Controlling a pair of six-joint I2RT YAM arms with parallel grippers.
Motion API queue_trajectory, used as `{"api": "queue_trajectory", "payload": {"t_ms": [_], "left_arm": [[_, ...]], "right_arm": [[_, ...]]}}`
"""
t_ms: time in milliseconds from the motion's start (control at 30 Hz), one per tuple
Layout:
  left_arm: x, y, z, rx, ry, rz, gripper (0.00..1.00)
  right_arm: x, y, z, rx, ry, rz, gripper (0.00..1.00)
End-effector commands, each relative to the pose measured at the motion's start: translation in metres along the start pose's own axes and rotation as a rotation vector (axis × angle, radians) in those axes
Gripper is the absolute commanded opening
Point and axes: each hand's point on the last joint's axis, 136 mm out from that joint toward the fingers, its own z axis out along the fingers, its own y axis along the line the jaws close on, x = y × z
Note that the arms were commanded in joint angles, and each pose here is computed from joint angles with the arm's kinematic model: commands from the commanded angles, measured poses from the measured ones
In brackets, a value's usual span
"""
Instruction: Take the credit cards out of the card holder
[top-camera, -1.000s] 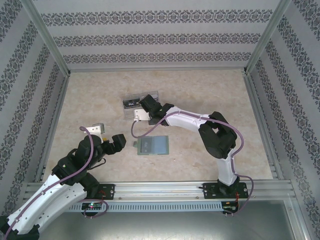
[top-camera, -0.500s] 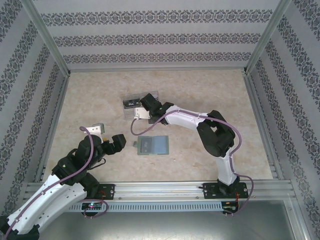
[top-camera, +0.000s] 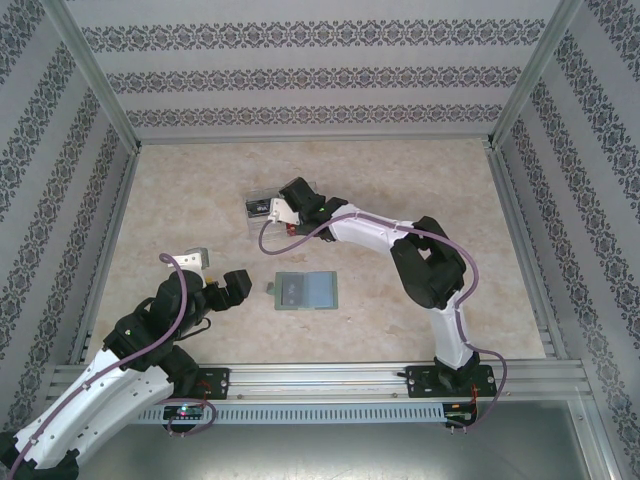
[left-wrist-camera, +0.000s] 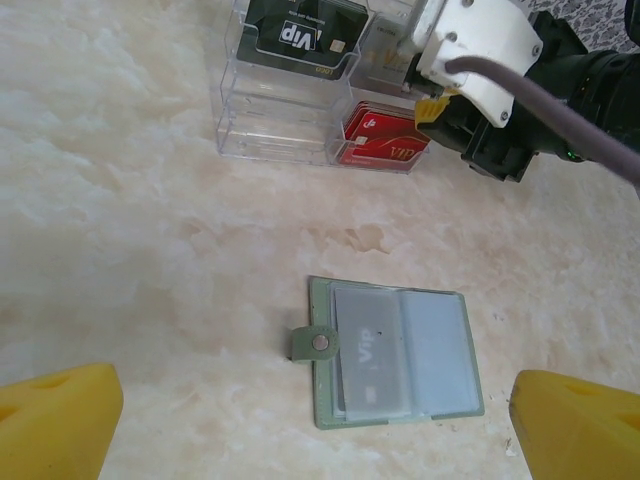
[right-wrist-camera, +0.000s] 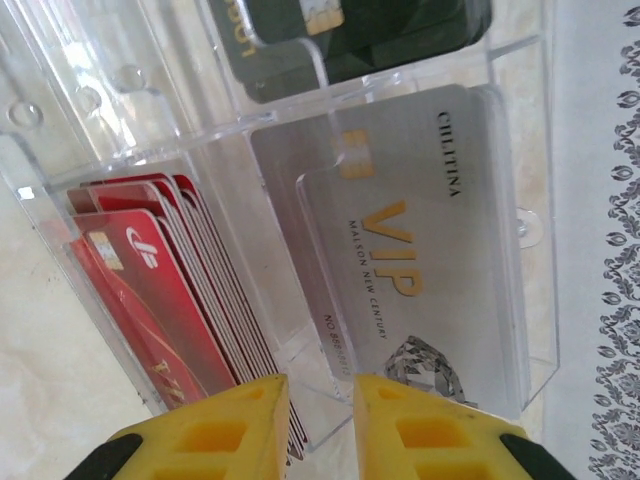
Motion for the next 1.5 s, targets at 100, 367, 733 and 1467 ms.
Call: {"api": "queue_trajectory", "payload": {"t_ms": [100,367,733,1467], "left_arm": [[0.008,-0.002,0.003,0.017,0.034,0.006,1.00],[0.022,-0.022,0.020,0.074,0.147,0.016,0.97],[0.042,-0.052,0.058,0.139,0.289,-0.029,0.70],[0.090,-0.075,0.130,0.144,0.484,-0.036,0.53]], "right_arm": [[-0.007,-0.023,-0.056,0.029,-0.116,0.286,0.22],[0.014,0.007,-0.109,-0.073,-0.141,0.707,0.17],[0.057,0.095,-0.132,-0.348,-0.135,1.090,0.00],[0.096,0.178,-0.091,-0.439,0.027,1.233,0.00]]}}
